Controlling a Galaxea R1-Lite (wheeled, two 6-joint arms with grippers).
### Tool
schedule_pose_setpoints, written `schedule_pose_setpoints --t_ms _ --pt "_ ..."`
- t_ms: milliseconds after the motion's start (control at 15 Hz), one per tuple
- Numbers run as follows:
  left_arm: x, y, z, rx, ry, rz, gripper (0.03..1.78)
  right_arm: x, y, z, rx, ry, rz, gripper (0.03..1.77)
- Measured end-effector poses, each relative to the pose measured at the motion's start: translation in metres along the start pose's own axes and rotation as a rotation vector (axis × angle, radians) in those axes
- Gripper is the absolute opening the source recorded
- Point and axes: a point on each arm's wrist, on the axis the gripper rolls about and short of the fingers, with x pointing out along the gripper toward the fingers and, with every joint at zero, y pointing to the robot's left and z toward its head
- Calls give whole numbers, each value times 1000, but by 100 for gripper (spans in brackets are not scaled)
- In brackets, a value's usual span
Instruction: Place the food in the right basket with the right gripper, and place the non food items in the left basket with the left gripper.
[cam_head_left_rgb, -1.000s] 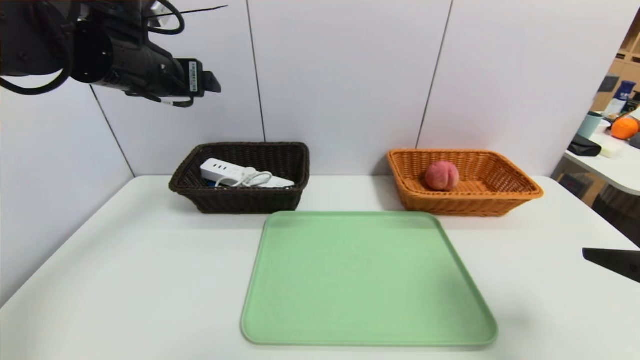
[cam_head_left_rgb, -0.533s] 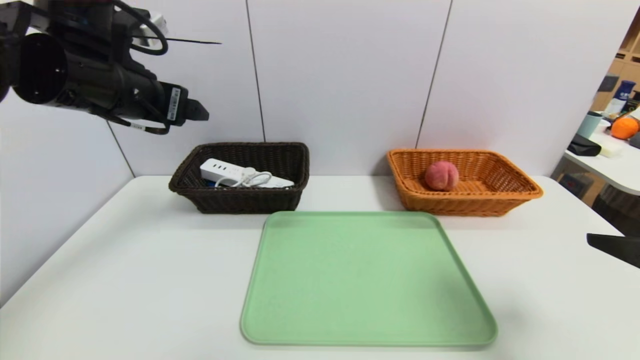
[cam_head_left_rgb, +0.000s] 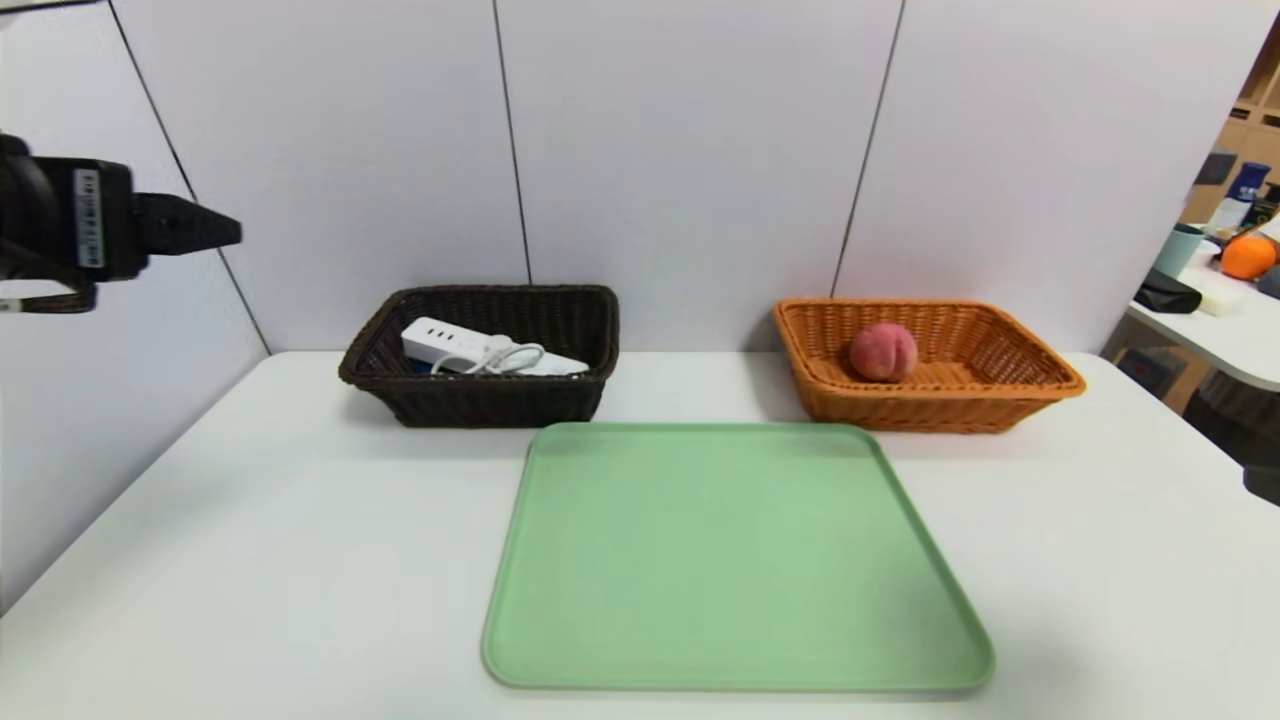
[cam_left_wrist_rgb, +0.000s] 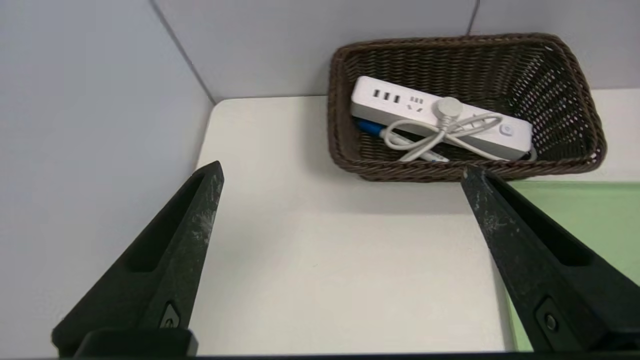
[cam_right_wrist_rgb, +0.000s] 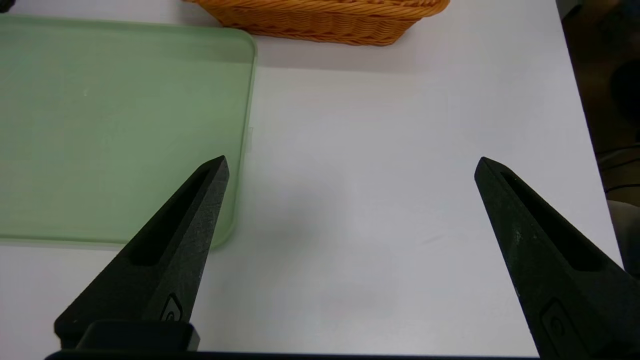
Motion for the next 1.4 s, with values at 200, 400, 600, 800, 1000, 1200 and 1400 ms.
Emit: schedule_pose_setpoints --t_ms 200,400,600,800,1000,1200,1400 --pt "-37 25 -16 -45 -40 88 169 -17 -4 -15 21 -44 -32 170" --pt "-76 39 -45 -69 -73 134 169 -41 -7 -40 36 -104 -57 170" --pt "-113 46 -85 -79 -111 144 169 -69 -8 -67 48 -198 -65 170" --pt "-141 51 -125 -92 -155 152 169 -88 -9 -88 59 -291 -65 170" --pt "-157 53 -162 -101 -189 159 169 -96 -9 -108 76 -350 -87 170" --pt "-169 53 -192 -114 -231 174 169 -102 -6 -128 81 -407 -106 170" --pt "-174 51 -217 -102 -262 185 169 -103 -3 -153 25 -479 -104 170"
